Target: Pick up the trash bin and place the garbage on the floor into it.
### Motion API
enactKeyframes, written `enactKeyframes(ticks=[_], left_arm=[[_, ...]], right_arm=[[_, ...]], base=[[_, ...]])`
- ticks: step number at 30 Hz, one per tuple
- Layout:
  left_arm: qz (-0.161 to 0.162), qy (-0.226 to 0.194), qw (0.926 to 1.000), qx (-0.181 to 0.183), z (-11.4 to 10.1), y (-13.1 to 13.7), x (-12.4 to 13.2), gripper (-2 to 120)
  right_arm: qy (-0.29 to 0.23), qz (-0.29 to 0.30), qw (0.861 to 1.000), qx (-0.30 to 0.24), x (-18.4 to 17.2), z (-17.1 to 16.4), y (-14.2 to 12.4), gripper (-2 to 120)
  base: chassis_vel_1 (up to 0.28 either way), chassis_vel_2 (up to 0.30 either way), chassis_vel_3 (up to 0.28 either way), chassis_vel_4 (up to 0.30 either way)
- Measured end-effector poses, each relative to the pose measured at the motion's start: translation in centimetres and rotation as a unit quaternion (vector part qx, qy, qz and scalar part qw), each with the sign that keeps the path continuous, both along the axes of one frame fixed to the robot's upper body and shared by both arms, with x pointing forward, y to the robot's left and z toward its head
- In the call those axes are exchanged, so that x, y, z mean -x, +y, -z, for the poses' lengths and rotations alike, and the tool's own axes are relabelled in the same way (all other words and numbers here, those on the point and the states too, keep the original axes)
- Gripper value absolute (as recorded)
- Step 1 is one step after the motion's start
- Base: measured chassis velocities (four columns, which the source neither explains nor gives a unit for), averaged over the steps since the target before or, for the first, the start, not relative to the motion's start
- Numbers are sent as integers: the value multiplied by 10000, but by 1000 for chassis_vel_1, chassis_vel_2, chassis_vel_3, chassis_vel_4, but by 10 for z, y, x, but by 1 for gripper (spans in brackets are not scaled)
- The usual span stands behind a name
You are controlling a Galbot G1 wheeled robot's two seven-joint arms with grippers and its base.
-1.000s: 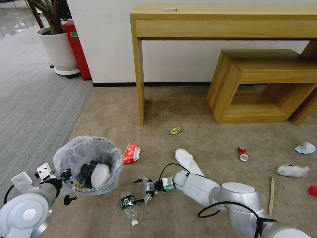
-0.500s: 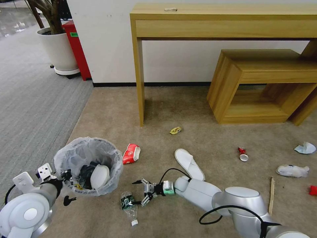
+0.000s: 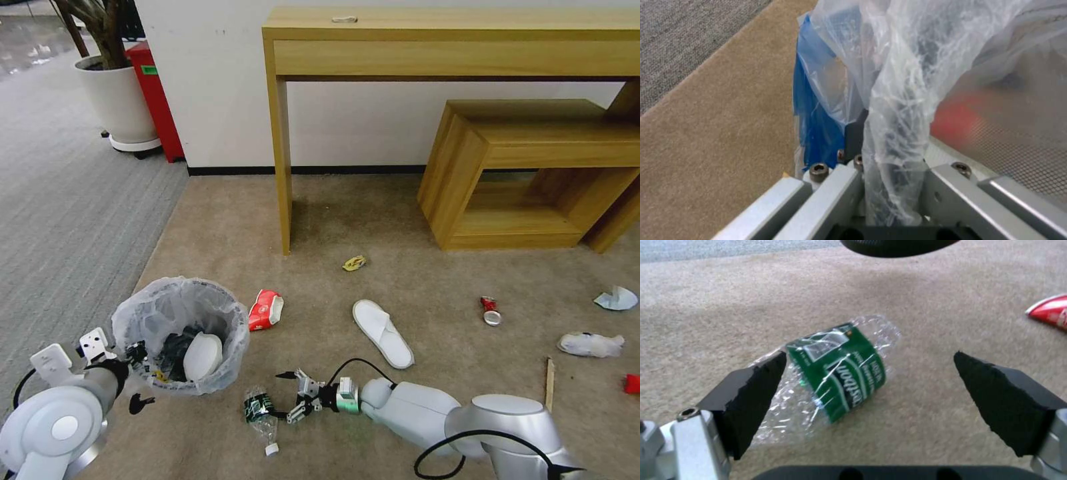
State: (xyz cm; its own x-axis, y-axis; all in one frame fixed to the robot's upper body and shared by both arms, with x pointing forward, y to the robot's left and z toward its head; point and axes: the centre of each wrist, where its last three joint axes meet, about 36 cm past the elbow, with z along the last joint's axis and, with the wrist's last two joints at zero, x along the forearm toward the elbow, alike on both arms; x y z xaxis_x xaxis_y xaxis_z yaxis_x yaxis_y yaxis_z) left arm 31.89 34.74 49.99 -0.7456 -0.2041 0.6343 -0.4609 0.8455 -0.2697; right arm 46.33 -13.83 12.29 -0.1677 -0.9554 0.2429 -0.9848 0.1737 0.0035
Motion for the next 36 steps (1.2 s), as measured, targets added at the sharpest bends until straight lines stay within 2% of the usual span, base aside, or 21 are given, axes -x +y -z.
enactKeyframes(ticks=[19, 28, 36], left_arm=[[41, 31, 10000, 1, -2, -4, 3, 0], [83, 17, 10000, -10, -5, -9, 7, 0], [119, 1, 9999, -39, -9, -11, 11, 0]], right_arm=[[310, 353, 9989, -57, 20, 13, -3, 96], [439, 527, 9976, -124, 24, 17, 3, 90], [670, 652, 9955, -167, 36, 23, 11, 90]], base=[[0, 0, 0, 0], [0, 0, 0, 0], [0, 0, 0, 0]])
